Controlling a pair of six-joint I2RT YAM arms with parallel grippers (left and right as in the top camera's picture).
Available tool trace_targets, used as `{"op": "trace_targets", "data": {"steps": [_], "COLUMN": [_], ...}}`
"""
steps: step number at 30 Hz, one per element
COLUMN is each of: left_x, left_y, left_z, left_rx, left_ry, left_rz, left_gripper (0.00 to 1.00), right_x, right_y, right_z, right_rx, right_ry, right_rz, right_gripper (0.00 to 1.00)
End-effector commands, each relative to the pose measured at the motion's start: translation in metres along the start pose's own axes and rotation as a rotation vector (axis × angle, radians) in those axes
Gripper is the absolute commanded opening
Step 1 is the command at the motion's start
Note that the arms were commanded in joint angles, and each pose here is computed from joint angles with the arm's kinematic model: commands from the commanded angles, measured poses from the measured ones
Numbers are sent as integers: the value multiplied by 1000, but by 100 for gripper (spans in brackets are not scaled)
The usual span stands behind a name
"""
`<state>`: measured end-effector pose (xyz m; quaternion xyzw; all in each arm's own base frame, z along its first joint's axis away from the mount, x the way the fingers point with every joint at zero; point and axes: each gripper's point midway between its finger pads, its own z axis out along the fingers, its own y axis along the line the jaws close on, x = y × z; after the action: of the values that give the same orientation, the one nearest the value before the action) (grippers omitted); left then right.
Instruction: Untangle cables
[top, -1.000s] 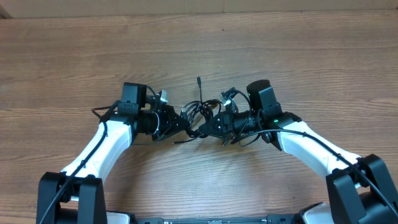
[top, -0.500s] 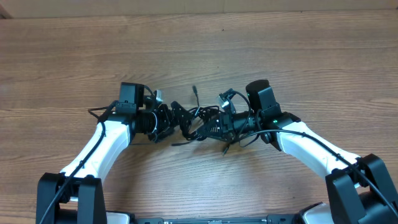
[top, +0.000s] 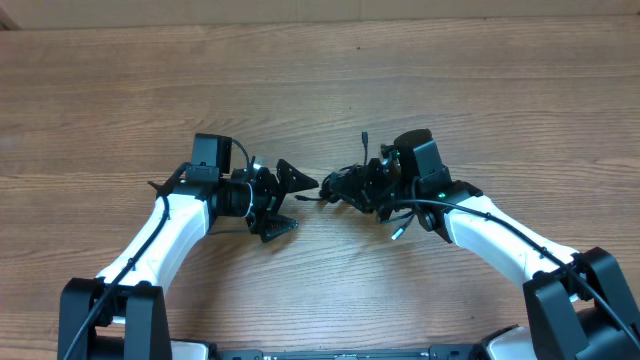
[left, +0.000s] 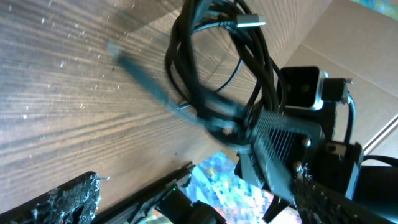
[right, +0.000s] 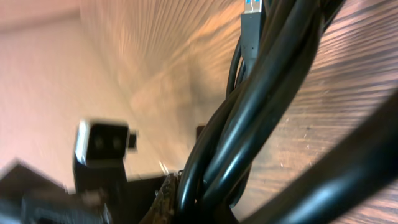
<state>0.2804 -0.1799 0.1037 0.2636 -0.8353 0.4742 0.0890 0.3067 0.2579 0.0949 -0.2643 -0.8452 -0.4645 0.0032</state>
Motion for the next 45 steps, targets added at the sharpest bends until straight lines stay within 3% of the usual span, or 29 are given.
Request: {"op": "trace_targets", "data": {"steps": [1, 6, 8, 10, 13, 19, 26, 38, 39, 44, 45], "left_x": [1, -1, -4, -9, -6, 8, 9, -36, -41, -66, -75], "left_y": [5, 18, 23, 29, 30, 27, 16, -4, -7, -12, -11], "left_z": [-2, -1, -1, 0, 5, 21, 40, 33, 31, 17, 10], "left_rx": [-17, -76, -103, -137, -150, -172, -156, -43, -29, 6, 3], "left_ry": [-3, -35, -65, -114, -124, -126, -187, -413, -438, -572, -620], "left_rz": [-57, -136, -193, -279, -392, -564, -615, -570, -557, -492, -457], "left_gripper": [100, 98, 86, 66, 55, 70, 41, 48, 45, 7, 4], "right_x": [-22, -11, -1, 11, 19, 26, 43, 68, 71, 80, 81], "right_y": [-1, -1, 2, 4, 6, 9, 14, 22, 23, 26, 25], "right_z": [-5, -9, -9, -10, -11, -12, -16, -25, -25, -24, -24], "right_rx": [7, -5, -15, -21, -19, -20, -22, -21, -21, -61, -78], "right_ry": [-122, -30, 36, 104, 152, 198, 306, 465, 479, 502, 500], "right_rz": [160, 278, 283, 322, 387, 434, 481, 501, 491, 318, 242], "right_gripper": [4, 4, 4, 4, 4, 4, 4, 4, 4, 4, 4]}}
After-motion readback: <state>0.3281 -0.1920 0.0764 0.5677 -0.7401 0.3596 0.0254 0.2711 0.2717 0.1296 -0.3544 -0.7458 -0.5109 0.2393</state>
